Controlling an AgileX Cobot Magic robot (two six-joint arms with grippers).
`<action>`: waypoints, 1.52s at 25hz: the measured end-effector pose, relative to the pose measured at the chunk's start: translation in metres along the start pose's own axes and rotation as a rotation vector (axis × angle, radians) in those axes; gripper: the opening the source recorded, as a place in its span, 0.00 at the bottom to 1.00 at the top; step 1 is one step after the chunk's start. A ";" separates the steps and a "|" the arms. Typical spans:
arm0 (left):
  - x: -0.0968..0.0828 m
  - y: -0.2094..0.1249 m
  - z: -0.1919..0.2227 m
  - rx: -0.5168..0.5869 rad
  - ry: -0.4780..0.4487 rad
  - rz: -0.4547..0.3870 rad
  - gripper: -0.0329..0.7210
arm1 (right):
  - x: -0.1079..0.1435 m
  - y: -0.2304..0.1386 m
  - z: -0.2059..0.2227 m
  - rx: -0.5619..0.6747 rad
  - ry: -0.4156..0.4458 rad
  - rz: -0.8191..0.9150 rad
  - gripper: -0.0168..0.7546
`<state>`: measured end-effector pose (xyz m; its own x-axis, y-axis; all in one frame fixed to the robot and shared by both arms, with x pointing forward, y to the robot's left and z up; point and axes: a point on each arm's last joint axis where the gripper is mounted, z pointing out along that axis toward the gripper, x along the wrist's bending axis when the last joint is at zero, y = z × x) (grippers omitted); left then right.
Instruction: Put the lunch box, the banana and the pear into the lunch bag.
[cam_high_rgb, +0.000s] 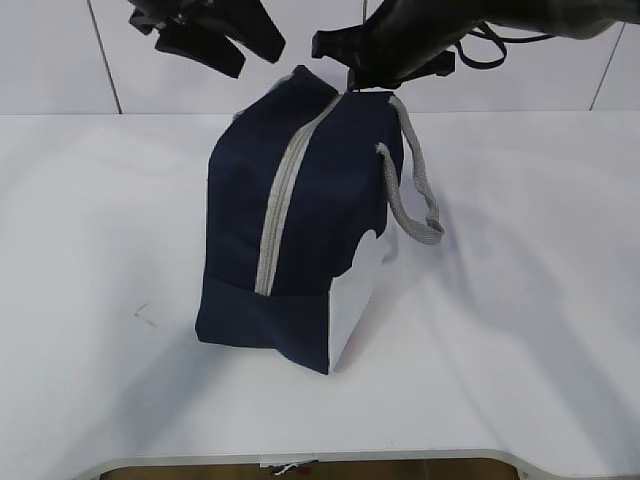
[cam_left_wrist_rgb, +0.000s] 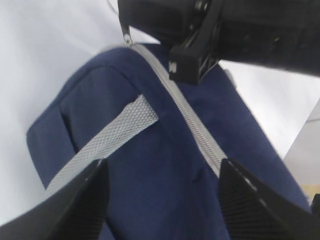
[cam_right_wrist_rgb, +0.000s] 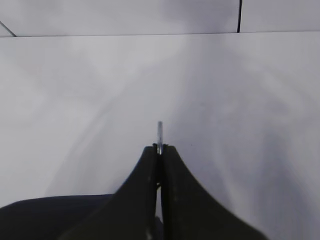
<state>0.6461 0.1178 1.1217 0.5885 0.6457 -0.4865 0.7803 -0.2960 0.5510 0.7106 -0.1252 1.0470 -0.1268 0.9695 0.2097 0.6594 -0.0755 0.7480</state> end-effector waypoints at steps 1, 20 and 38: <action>0.001 -0.001 0.006 0.012 -0.004 -0.005 0.73 | 0.000 0.000 0.000 0.002 0.000 0.001 0.04; 0.020 -0.011 0.061 0.108 -0.067 -0.073 0.68 | 0.000 -0.002 0.001 0.015 -0.004 0.003 0.04; 0.015 -0.003 0.054 0.087 -0.037 0.010 0.04 | -0.003 -0.002 0.001 0.023 -0.012 0.006 0.04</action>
<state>0.6644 0.0906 1.0765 0.6024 0.6164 -0.5071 0.7889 -0.3630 0.4959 0.7104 -0.1282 1.0445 -0.1140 0.9716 0.2071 0.6774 -0.0765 0.7316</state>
